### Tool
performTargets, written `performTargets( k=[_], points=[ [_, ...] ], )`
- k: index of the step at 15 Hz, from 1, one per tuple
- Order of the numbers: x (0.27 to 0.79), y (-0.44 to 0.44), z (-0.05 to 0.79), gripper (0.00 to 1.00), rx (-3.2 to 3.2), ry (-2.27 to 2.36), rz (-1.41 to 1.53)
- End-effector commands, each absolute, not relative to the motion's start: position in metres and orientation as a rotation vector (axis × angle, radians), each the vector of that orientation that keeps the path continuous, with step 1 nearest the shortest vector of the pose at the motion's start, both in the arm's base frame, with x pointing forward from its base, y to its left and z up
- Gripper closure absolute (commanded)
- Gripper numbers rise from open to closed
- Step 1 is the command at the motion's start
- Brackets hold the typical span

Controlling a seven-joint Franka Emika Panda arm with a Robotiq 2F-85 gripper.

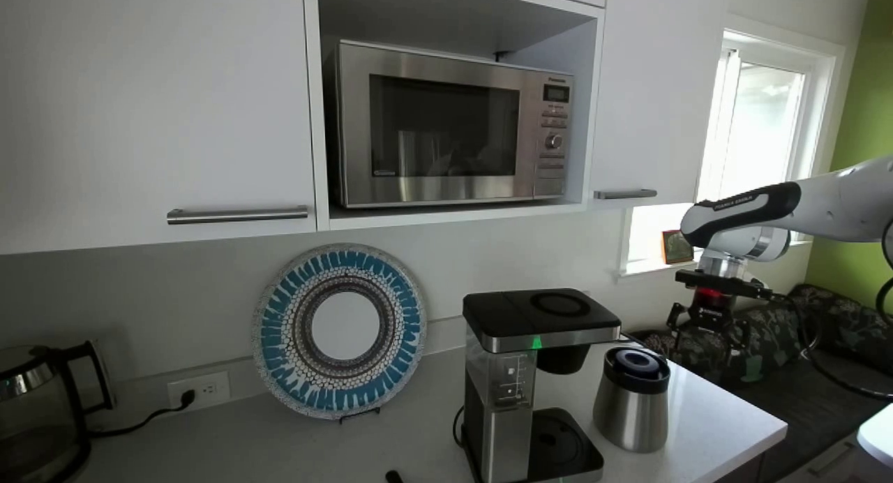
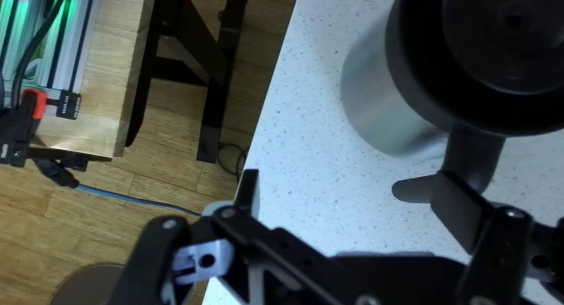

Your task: Put the coffee pot on the coffee maker

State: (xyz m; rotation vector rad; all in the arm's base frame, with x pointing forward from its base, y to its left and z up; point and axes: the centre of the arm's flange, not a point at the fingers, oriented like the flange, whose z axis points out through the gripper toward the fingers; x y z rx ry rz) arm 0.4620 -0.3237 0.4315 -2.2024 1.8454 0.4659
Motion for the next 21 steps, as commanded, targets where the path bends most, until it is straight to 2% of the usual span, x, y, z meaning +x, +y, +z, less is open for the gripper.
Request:
performTargets(
  k=[1, 8, 21],
  points=[
    [0.476, -0.332, 0.419, 0.0, -2.098, 1.858, 0.409],
    [0.478, -0.327, 0.413, 0.0, -2.144, 1.852, 0.429],
    [0.518, -0.332, 0.37, 0.0, -2.022, 1.678, 0.502]
  ],
)
